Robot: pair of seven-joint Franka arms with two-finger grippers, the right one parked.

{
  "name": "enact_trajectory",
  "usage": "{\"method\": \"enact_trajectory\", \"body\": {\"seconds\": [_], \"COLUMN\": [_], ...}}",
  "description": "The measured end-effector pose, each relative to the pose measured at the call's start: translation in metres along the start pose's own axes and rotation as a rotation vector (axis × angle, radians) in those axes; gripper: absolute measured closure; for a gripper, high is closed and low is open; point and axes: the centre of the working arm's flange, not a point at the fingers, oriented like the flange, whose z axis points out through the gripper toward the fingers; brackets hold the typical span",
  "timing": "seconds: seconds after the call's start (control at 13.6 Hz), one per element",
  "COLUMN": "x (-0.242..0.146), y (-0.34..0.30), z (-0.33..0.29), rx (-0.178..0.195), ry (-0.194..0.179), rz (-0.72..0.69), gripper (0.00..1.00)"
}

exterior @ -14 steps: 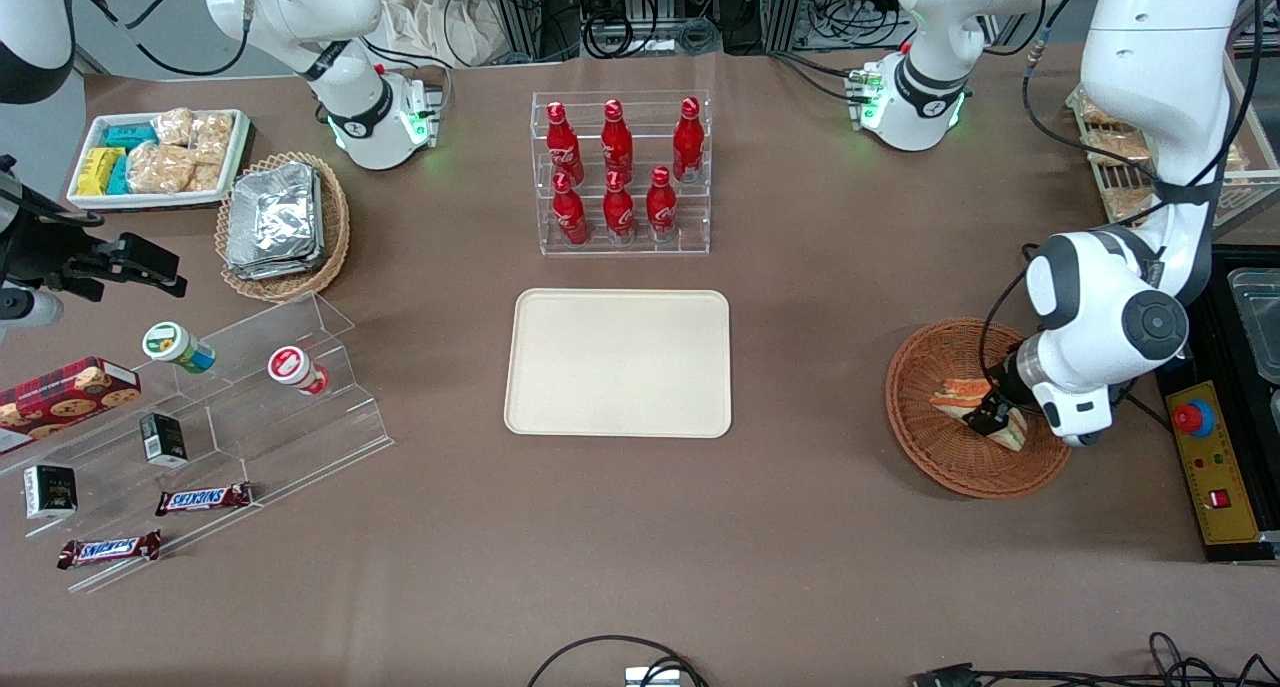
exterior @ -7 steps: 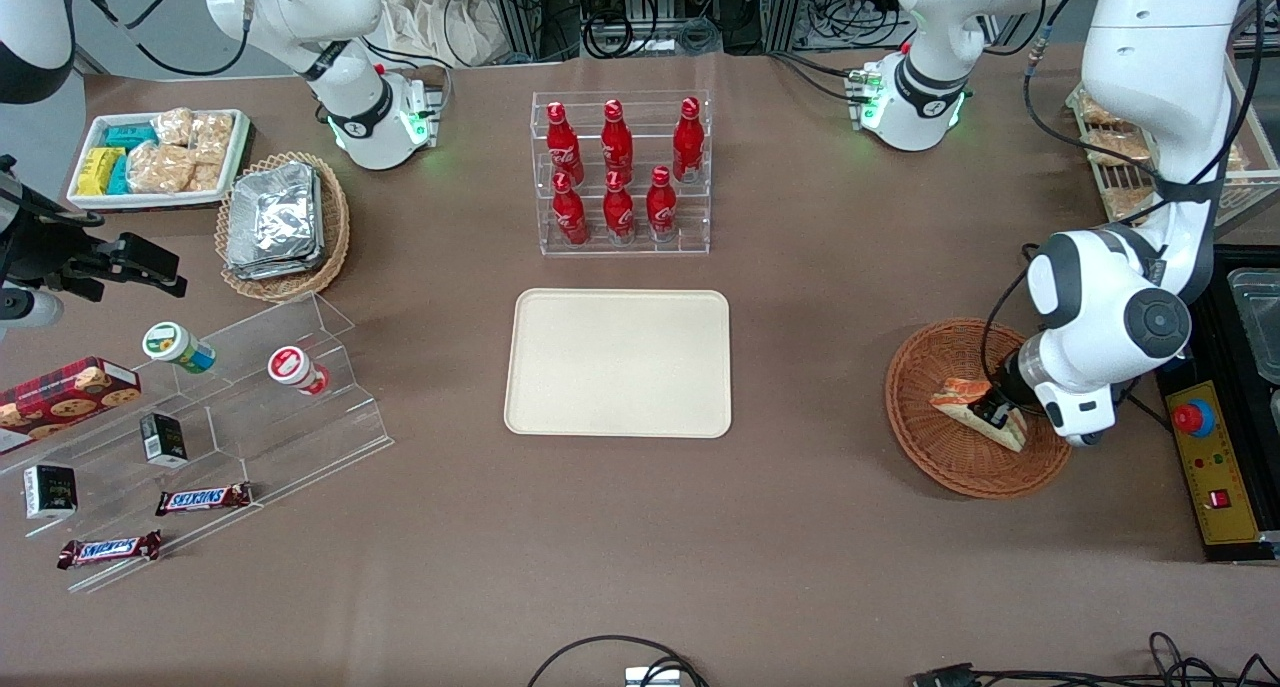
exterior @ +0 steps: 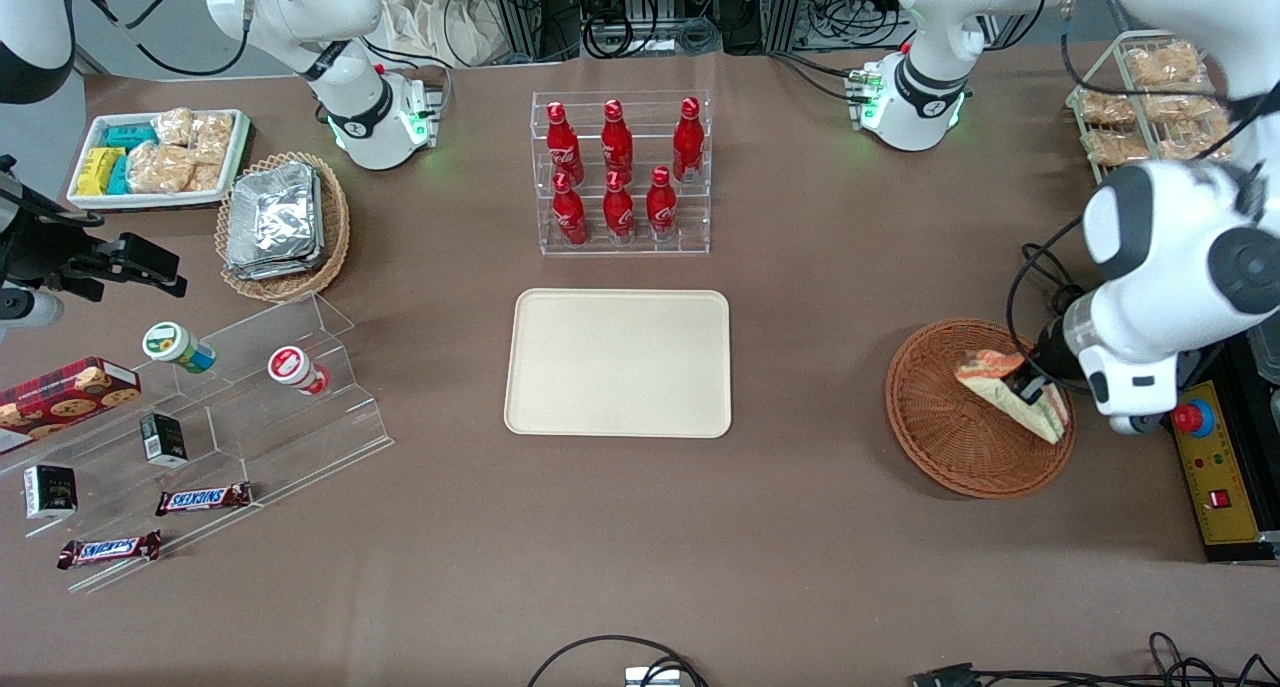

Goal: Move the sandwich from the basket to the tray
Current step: 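Lift the sandwich and carry it over the cream tray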

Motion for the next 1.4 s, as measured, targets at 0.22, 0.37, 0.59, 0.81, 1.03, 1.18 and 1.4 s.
{"method": "enact_trajectory", "body": {"seconds": [0.22,0.37,0.59,0.81,1.03,1.18,1.4], "x": [-0.068,-0.120,-0.198,-0.249,-0.272,-0.282,-0.283], "y": [0.054,0.089,0.133,0.169,0.209,0.231,0.246], "z": [-0.061,-0.064,-0.042,0.016,0.094,0.144,0.193], "rx": [-0.022,-0.018,0.028,0.101,0.131,0.127,0.106], "ry": [0.024,0.039,0.046,0.000,-0.048,-0.070,-0.078], "rz": [0.199,0.344,0.519,0.647,0.719,0.744,0.762], "gripper": [0.82,0.82,0.82,0.82,0.85,0.85,0.85]}}
